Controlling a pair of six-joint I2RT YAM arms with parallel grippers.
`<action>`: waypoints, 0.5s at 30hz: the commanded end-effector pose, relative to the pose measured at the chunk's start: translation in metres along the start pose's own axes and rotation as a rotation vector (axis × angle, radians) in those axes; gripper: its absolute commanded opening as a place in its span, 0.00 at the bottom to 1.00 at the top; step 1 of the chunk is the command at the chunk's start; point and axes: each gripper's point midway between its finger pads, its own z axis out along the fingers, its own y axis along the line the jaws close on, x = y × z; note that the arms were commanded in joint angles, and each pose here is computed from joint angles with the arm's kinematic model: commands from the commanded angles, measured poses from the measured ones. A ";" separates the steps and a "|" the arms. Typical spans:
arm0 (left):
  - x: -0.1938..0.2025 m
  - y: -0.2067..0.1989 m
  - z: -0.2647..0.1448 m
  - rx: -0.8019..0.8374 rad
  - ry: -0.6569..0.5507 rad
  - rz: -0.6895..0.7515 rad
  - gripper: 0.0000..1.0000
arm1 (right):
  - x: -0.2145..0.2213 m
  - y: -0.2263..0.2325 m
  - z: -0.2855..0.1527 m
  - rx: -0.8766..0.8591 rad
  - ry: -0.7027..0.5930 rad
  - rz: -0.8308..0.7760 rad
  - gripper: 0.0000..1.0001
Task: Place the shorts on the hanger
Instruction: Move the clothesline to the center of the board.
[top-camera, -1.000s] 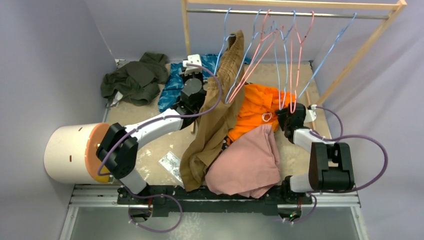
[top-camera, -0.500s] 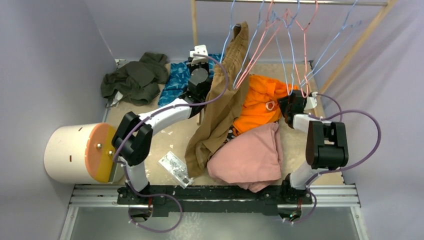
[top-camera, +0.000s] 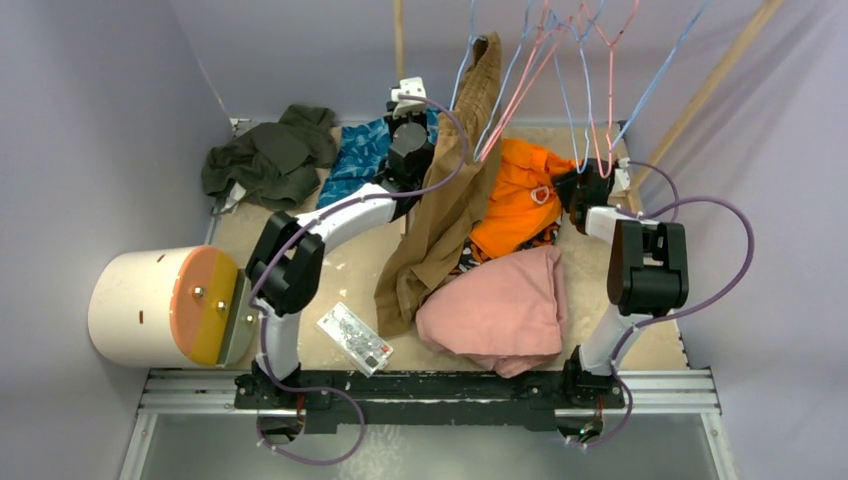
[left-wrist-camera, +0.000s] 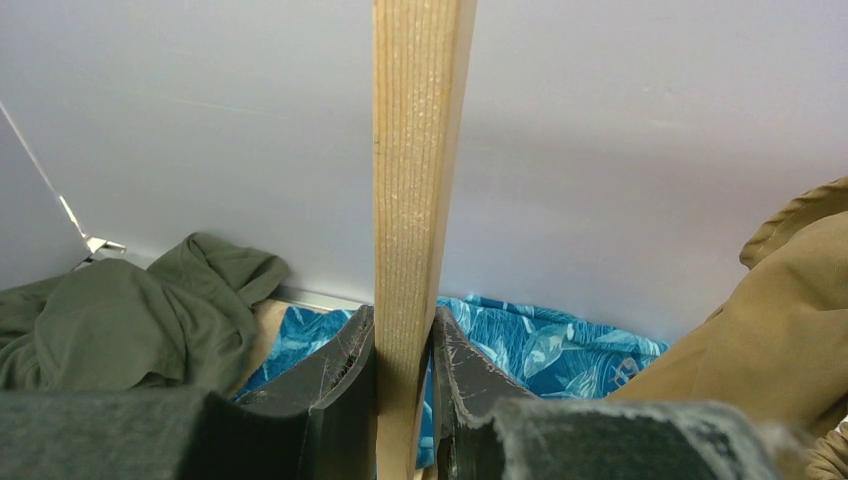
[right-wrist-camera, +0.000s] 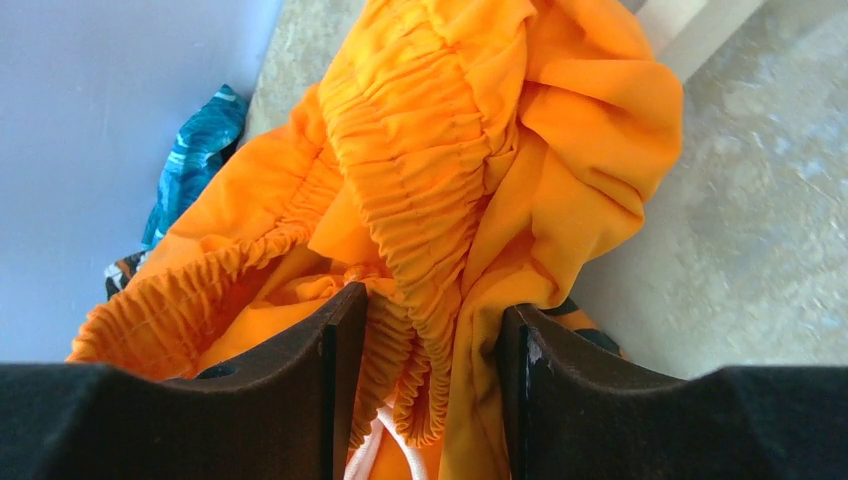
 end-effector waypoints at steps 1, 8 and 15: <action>0.073 -0.016 0.003 0.048 0.136 0.113 0.00 | -0.010 0.040 0.000 -0.114 0.021 -0.055 0.51; 0.074 -0.020 0.008 0.061 0.154 0.136 0.00 | -0.008 0.052 -0.005 -0.169 0.064 -0.125 0.56; 0.077 -0.008 -0.004 0.045 0.185 0.122 0.01 | -0.005 0.059 -0.039 -0.226 0.097 -0.167 0.80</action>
